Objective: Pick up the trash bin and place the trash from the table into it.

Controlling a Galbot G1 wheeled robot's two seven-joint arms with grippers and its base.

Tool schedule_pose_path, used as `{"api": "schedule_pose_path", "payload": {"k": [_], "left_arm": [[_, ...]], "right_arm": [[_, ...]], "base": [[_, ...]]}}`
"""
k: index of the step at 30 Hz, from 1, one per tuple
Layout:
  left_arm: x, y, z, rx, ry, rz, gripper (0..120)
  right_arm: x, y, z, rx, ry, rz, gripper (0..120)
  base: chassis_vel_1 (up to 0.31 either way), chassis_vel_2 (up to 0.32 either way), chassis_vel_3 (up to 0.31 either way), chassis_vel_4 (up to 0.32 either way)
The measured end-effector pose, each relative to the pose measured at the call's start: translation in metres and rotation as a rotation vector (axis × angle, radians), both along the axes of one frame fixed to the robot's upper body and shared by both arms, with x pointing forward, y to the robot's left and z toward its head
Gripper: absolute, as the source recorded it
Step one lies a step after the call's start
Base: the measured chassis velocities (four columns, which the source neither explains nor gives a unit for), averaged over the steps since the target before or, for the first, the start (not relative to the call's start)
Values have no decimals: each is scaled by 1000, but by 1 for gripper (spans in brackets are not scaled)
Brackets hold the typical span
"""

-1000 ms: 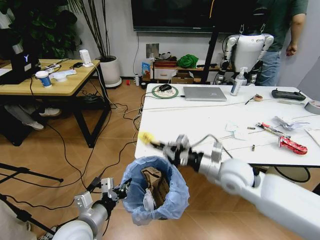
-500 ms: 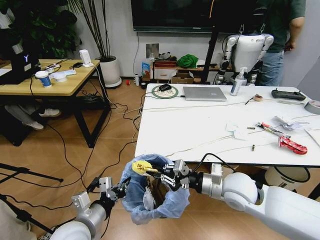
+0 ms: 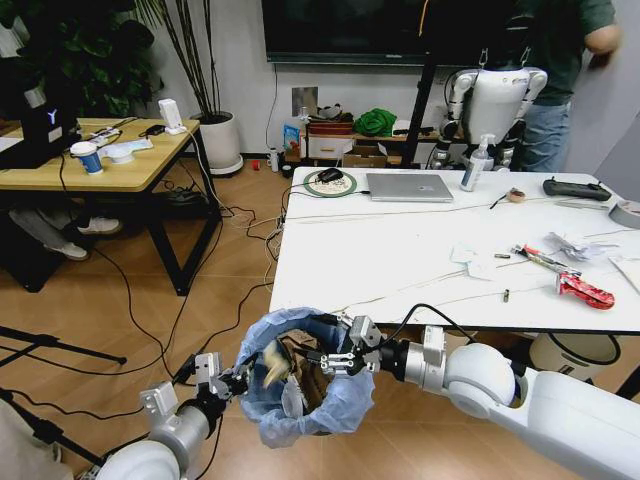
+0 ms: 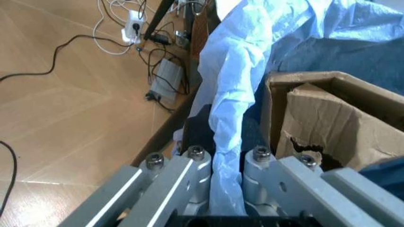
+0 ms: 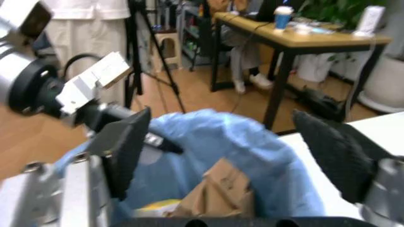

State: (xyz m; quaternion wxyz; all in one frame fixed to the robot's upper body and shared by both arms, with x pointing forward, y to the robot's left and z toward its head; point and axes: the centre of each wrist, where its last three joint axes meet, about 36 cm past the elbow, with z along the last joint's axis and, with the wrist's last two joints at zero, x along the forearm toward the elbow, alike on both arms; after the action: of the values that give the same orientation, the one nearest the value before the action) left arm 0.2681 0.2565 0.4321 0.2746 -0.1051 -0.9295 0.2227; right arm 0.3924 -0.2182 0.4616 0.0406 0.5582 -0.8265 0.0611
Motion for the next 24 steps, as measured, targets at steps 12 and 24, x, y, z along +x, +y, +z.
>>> {"api": "schedule_pose_path", "payload": {"k": [12, 24], "left_arm": [[0, 4, 0, 31, -4, -6, 2], [13, 8, -8, 46, -9, -4, 2]], "right_arm": [[65, -32, 16, 285, -174, -460, 100], [59, -165, -38, 325, -152, -830, 100]], "base": [[0, 0, 0, 0], [0, 0, 0, 0]]}}
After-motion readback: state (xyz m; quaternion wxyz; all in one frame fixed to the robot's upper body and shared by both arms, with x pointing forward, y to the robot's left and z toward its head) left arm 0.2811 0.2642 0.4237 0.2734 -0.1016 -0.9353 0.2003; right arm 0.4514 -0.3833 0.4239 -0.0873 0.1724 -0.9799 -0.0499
